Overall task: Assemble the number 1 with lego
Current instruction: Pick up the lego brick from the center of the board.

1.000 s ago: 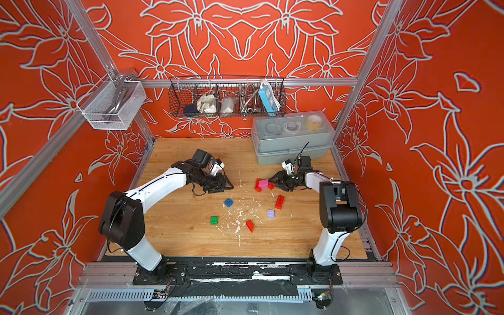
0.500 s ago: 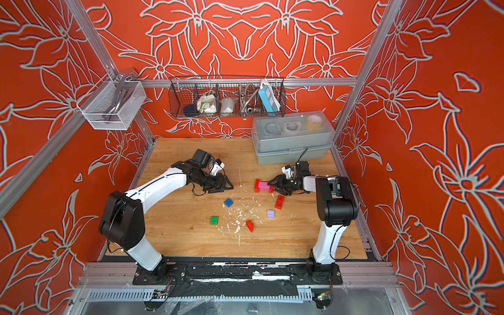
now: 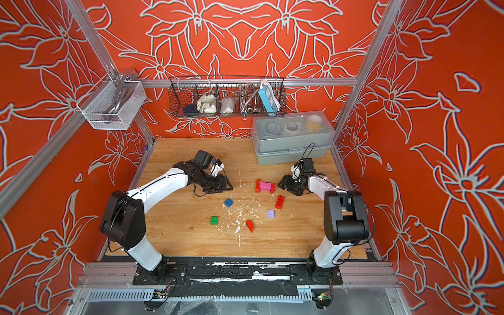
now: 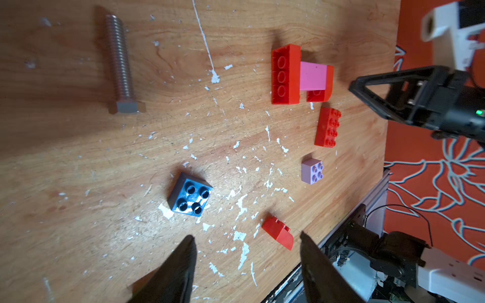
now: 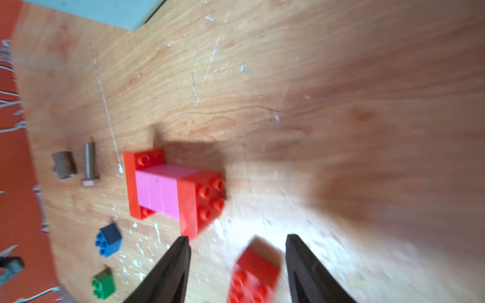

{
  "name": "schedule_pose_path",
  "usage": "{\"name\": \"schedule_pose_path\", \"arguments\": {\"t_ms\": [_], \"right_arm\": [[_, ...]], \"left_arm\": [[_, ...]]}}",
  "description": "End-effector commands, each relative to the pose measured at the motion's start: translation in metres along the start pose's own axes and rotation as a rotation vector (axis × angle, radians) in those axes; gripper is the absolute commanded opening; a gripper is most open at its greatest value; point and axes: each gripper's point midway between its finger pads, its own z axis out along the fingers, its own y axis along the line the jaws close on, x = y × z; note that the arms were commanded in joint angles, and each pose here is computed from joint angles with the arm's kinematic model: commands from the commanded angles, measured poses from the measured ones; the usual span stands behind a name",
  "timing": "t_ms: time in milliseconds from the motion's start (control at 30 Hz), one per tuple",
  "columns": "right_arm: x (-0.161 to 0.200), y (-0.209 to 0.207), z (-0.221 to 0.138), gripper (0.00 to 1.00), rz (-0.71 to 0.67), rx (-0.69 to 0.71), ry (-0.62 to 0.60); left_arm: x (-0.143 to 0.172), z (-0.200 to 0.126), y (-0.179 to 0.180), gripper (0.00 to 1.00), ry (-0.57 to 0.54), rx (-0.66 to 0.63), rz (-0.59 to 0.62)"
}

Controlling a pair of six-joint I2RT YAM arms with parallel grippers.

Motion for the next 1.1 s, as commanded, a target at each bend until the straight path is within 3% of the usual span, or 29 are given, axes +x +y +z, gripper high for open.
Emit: {"name": "schedule_pose_path", "arguments": {"t_ms": [0,233,433,600,800,1067], "right_arm": [[0.028,-0.02,-0.024,0.61,-0.07,0.169,0.043],[0.064,-0.003,-0.059,0.56,-0.195,0.267,0.06],[0.086,0.007,-0.061,0.68,-0.189,0.273,0.107],[0.089,0.005,-0.047,0.71,-0.139,0.267,0.131],[0.087,0.008,-0.022,0.6,-0.116,0.254,0.165],[0.084,0.005,0.005,0.61,-0.073,0.278,0.184]], "left_arm": [[0.008,-0.001,0.007,0.62,0.001,-0.07,0.022],[0.022,-0.009,0.005,0.62,-0.017,-0.114,0.008],[0.04,-0.009,0.007,0.63,-0.037,-0.112,-0.028],[0.05,-0.015,0.008,0.63,-0.037,-0.107,-0.021],[0.056,-0.02,0.009,0.64,-0.03,-0.11,-0.004],[0.06,-0.022,0.008,0.65,-0.009,-0.112,0.037]]}}
